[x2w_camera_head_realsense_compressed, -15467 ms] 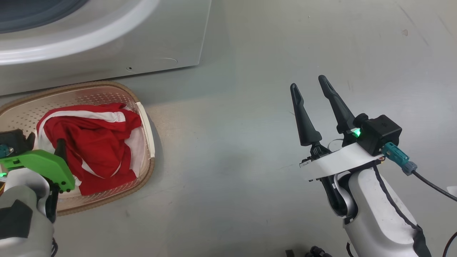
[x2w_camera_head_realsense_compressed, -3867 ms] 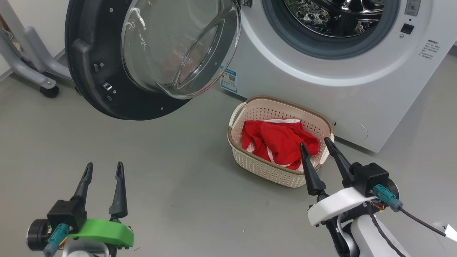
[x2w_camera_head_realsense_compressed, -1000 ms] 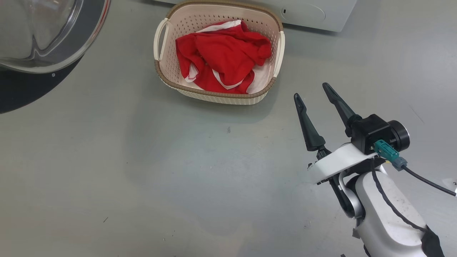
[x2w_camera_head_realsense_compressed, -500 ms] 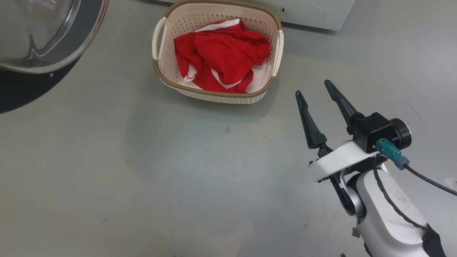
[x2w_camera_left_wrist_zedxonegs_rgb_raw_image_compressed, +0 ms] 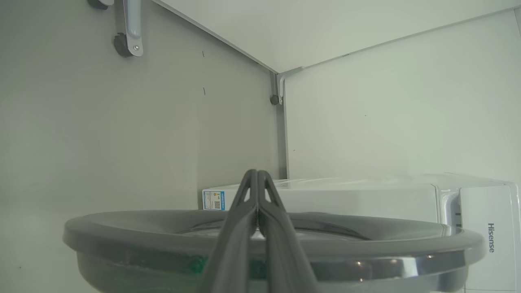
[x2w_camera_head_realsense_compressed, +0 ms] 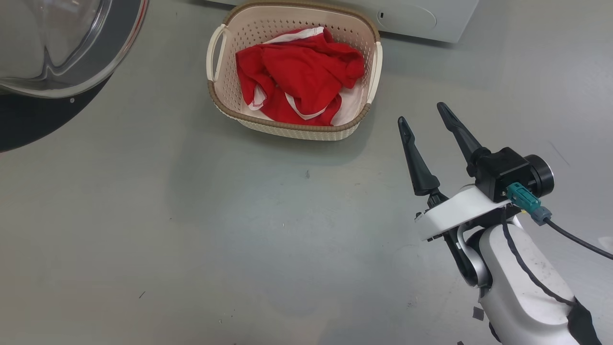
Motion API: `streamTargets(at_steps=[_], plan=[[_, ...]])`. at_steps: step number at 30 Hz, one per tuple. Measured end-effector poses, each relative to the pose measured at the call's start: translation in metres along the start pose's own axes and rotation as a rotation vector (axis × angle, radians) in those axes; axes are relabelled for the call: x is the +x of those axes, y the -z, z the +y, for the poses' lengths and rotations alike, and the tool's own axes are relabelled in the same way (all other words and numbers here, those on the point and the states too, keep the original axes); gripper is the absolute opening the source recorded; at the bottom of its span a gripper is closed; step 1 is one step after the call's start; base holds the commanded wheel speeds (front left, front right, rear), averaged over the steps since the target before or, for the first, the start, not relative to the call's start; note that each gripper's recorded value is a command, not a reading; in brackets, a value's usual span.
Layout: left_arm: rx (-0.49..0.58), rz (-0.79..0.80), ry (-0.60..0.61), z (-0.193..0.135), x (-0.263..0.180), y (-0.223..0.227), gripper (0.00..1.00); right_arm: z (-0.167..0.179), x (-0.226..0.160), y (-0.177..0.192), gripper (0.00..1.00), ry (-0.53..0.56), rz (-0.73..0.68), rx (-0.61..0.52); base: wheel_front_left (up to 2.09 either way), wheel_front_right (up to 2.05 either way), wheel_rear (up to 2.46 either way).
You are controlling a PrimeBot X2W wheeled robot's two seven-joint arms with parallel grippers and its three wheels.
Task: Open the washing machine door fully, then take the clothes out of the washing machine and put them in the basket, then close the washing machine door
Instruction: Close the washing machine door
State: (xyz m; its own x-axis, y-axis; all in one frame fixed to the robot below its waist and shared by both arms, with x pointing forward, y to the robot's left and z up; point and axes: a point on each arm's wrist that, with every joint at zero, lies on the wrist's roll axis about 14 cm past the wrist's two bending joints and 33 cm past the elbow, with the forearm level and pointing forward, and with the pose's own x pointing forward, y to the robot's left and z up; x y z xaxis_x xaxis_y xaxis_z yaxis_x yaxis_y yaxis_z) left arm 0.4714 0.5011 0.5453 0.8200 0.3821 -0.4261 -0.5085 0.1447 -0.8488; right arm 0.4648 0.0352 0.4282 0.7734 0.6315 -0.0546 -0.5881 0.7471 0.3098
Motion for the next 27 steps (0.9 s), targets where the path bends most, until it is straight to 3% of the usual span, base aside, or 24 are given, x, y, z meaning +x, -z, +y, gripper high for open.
streamTargets(at_steps=[16,27], plan=[[0.013,0.145,0.003,-0.005,0.003,0.024,0.00,-0.003,-0.001,0.000,1.00,0.009,-0.001,-0.001,0.00,0.00,0.00],[0.022,0.355,0.126,-0.022,-0.007,0.066,0.00,0.001,-0.001,-0.006,1.00,0.005,-0.018,-0.012,0.00,0.00,0.00]])
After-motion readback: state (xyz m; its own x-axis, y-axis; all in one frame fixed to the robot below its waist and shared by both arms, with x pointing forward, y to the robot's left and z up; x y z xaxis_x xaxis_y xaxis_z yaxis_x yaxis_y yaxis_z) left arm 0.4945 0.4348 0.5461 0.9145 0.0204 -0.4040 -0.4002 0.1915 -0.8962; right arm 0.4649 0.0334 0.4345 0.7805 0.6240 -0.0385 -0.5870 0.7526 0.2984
